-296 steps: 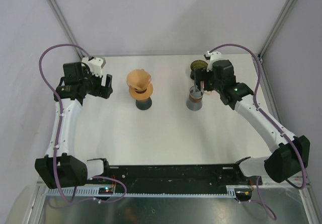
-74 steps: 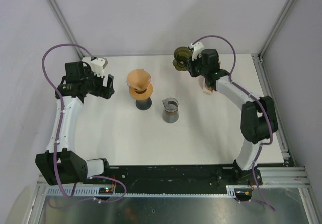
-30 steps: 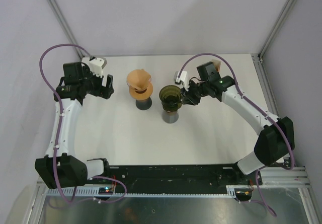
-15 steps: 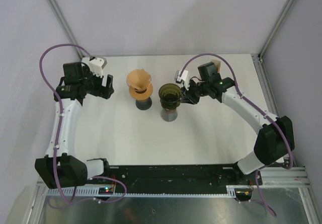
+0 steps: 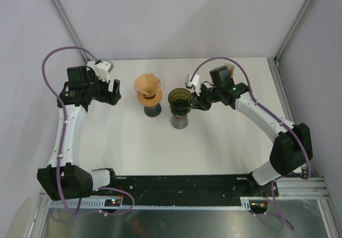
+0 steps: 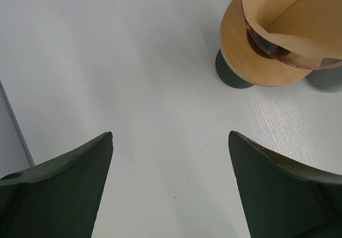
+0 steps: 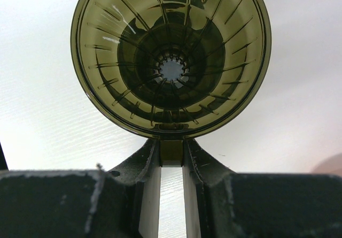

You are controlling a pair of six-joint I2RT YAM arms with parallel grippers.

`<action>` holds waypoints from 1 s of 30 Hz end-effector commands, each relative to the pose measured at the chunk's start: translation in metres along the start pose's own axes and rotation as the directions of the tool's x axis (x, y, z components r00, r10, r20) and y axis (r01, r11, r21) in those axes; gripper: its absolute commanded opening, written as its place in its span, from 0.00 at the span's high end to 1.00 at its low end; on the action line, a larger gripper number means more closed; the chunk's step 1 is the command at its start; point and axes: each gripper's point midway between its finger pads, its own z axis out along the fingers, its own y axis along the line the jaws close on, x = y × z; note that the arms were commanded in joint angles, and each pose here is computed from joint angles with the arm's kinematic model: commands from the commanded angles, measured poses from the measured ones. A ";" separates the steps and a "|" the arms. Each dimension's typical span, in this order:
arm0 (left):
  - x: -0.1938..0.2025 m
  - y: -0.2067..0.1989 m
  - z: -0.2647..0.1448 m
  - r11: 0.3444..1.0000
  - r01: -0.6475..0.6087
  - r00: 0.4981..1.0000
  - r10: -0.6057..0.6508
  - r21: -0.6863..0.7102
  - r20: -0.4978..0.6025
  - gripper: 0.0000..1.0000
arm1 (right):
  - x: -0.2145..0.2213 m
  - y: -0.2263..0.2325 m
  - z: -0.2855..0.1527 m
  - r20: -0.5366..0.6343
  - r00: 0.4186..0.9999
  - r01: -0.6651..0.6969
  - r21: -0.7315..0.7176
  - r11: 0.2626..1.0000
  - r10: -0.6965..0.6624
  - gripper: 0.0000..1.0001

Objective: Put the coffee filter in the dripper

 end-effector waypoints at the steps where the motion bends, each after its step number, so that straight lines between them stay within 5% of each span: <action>1: -0.017 0.006 -0.008 0.999 -0.041 0.998 0.042 -0.026 0.055 0.07 | 0.003 0.010 -0.001 -0.011 1.000 -0.001 -0.024 1.000 0.001 0.87; 9: -0.017 0.006 -0.008 0.999 -0.042 0.997 0.043 -0.026 0.057 0.06 | 0.007 0.012 -0.001 -0.032 0.999 -0.007 -0.025 1.000 0.006 0.74; 21: -0.015 0.006 -0.006 0.999 -0.039 0.998 0.040 -0.020 0.051 0.06 | 0.001 0.008 -0.008 -0.019 1.000 0.005 0.009 1.000 -0.005 0.23; 30: -0.015 0.005 -0.008 0.999 -0.045 0.998 0.046 -0.023 0.053 0.06 | -0.004 0.000 -0.041 -0.016 1.000 0.004 0.100 0.995 -0.002 0.10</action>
